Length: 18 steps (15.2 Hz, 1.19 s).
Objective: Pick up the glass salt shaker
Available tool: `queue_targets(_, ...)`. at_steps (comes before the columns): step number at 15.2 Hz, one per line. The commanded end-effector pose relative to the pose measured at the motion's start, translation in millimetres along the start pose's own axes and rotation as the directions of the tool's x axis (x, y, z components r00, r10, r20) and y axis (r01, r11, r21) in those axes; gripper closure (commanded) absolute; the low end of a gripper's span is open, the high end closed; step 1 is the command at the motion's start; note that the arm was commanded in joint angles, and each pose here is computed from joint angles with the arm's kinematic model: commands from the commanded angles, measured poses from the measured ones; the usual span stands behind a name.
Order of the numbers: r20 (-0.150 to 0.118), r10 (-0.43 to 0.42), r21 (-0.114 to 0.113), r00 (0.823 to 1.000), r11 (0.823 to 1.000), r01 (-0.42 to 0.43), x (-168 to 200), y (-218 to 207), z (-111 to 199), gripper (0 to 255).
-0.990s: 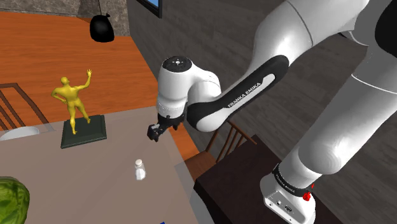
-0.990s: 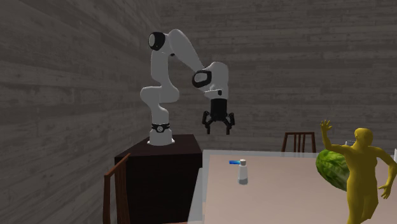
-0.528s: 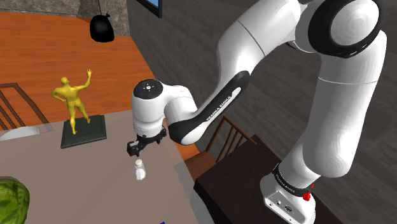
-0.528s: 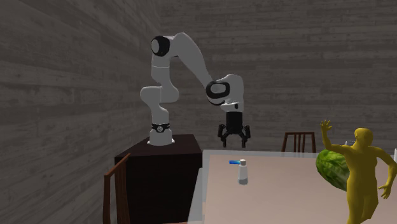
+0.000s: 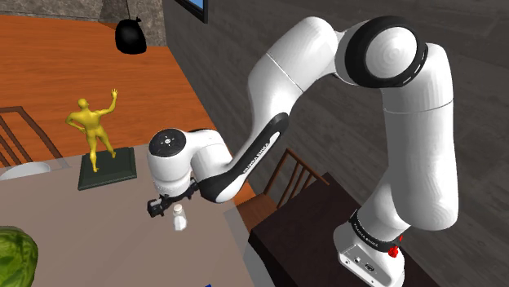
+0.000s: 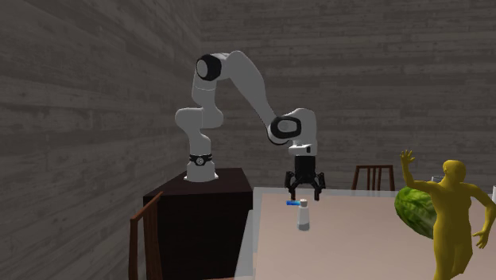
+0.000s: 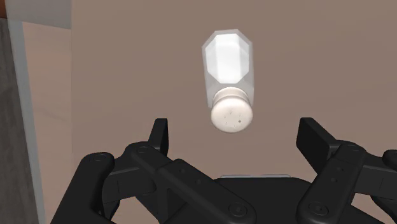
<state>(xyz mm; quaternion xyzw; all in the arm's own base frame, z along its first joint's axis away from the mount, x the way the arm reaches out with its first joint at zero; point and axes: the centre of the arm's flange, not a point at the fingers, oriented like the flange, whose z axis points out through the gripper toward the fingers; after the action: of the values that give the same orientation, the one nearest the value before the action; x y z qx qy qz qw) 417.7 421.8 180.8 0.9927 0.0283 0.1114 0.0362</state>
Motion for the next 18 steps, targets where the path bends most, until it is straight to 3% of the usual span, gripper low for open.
queue_targets(1, -0.001, 0.000, 0.000, 1.000, 1.000, 0.000, -3, -1, 9, 0)
queue_targets(6, -0.001, 0.000, 0.000, 1.000, 1.000, 0.000, -6, -2, 23, 0)
queue_targets(7, -0.001, 0.000, 0.000, 1.000, 1.000, 0.000, -6, -2, 23, 255)
queue_targets(18, -0.001, 0.000, 0.000, 1.000, 1.000, 0.000, -3, -1, 12, 255)
